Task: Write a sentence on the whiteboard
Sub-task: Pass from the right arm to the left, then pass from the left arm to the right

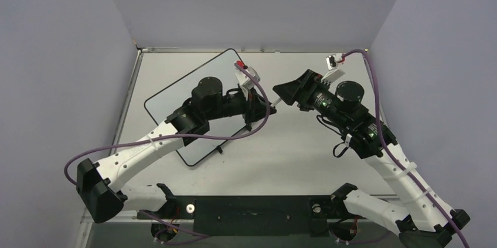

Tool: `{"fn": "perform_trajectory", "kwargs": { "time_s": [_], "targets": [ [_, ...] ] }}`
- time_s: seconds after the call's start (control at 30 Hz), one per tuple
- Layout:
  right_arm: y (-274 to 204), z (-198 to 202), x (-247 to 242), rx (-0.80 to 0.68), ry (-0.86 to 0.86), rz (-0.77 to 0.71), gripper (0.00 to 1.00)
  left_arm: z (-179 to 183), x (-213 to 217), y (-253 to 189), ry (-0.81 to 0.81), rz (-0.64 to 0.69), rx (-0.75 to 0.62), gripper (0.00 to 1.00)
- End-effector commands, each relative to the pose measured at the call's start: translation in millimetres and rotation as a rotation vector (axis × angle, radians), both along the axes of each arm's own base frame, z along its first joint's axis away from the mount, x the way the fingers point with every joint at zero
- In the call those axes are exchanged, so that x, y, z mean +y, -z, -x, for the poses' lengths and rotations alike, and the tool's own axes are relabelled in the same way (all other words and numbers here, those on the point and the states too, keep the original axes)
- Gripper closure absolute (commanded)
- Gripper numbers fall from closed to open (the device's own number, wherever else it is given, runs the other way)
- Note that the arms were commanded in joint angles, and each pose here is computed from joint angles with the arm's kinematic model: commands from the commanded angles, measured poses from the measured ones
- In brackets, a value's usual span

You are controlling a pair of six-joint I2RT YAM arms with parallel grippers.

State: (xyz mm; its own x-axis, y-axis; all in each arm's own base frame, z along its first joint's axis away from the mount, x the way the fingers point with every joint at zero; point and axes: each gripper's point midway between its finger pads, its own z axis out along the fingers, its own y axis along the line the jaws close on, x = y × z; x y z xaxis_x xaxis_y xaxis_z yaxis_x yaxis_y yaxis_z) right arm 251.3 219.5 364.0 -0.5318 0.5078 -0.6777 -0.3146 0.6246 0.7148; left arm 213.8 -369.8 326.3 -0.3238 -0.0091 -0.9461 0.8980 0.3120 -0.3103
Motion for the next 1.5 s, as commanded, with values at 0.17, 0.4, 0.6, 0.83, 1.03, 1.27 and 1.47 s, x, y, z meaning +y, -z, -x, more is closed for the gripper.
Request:
{"fn": "perform_trajectory", "kwargs": {
  "time_s": [0.17, 0.4, 0.6, 0.83, 1.03, 1.27, 1.47],
  "targets": [
    [-45.1, 59.1, 23.7, -0.193, -0.407, 0.0, 0.34, 43.1, 49.6, -70.1, 0.245, 0.083, -0.108, 1.0],
    [-46.5, 65.2, 29.9, -0.22, -0.472, 0.0, 0.35, 65.7, 58.4, -82.2, 0.364, 0.095, -0.118, 1.0],
    [-54.9, 70.3, 38.6, -0.252, -0.534, -0.034, 0.35, 66.5, 58.1, -78.8, 0.384, 0.06, -0.104, 1.0],
    [-60.2, 76.5, 45.6, -0.281, -0.588, -0.062, 0.4, 57.8, 50.4, -66.6, 0.393, 0.032, -0.066, 1.0],
    [-53.3, 76.1, 54.2, -0.263, -0.622, -0.064, 0.57, 49.6, 42.1, -61.4, 0.412, 0.02, -0.052, 1.0],
    [-38.2, 84.8, 58.6, -0.243, -0.691, -0.048, 0.67, 45.1, 39.4, -57.3, 0.43, -0.021, -0.047, 1.0],
    [-25.6, 89.4, 53.9, -0.235, -0.704, 0.007, 0.64, 48.8, 44.4, -53.1, 0.451, -0.078, -0.032, 1.0]
  ]
}}
